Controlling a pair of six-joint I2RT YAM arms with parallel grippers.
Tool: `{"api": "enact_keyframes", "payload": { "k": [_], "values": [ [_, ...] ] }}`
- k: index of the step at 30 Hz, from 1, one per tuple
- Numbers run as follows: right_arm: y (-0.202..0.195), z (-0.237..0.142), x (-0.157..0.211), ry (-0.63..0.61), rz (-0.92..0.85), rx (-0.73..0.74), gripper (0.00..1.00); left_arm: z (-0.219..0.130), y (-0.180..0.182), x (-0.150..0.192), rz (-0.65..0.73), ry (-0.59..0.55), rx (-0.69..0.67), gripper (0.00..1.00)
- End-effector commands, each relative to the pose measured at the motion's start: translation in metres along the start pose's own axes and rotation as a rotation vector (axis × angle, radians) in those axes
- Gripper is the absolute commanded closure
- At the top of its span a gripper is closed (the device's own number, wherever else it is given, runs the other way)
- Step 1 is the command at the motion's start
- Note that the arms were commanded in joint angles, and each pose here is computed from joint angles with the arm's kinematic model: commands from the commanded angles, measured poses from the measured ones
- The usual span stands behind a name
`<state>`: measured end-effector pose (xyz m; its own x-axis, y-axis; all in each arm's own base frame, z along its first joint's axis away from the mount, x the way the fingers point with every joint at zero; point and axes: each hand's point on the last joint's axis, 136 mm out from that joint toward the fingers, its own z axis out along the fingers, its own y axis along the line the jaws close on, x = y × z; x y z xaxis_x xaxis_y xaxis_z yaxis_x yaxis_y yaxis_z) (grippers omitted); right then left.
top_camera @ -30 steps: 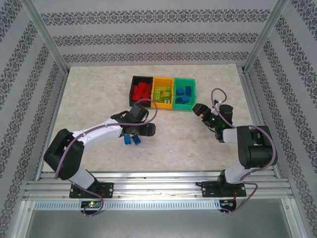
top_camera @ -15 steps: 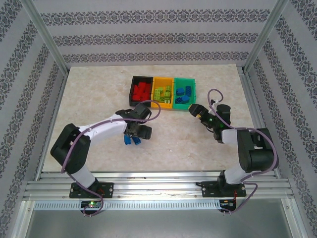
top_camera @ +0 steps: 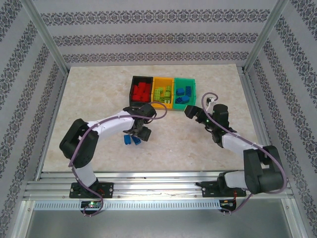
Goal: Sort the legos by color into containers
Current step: Move the lego to the center of the table.
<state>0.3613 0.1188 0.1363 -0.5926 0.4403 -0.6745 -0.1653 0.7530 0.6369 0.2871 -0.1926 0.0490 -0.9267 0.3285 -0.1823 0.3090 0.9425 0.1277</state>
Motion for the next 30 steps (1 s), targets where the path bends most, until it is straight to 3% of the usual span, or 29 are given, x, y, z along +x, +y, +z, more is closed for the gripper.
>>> {"api": "enact_keyframes", "payload": {
  "k": [1,5,17,30],
  "values": [
    [-0.010,-0.011,-0.003,-0.034,-0.100,0.126,0.02,0.004,0.003,0.010,0.104,0.074,-0.089,0.19],
    [-0.002,-0.020,-0.009,-0.052,-0.218,0.227,0.02,0.007,0.003,0.011,0.146,0.093,-0.122,0.20],
    [0.024,-0.031,-0.005,-0.104,-0.353,0.188,0.02,0.021,-0.003,0.019,0.192,0.162,-0.125,0.22],
    [0.025,-0.029,-0.003,-0.105,-0.368,0.196,0.02,0.027,0.016,0.043,0.210,0.254,-0.219,0.31]
  ]
}}
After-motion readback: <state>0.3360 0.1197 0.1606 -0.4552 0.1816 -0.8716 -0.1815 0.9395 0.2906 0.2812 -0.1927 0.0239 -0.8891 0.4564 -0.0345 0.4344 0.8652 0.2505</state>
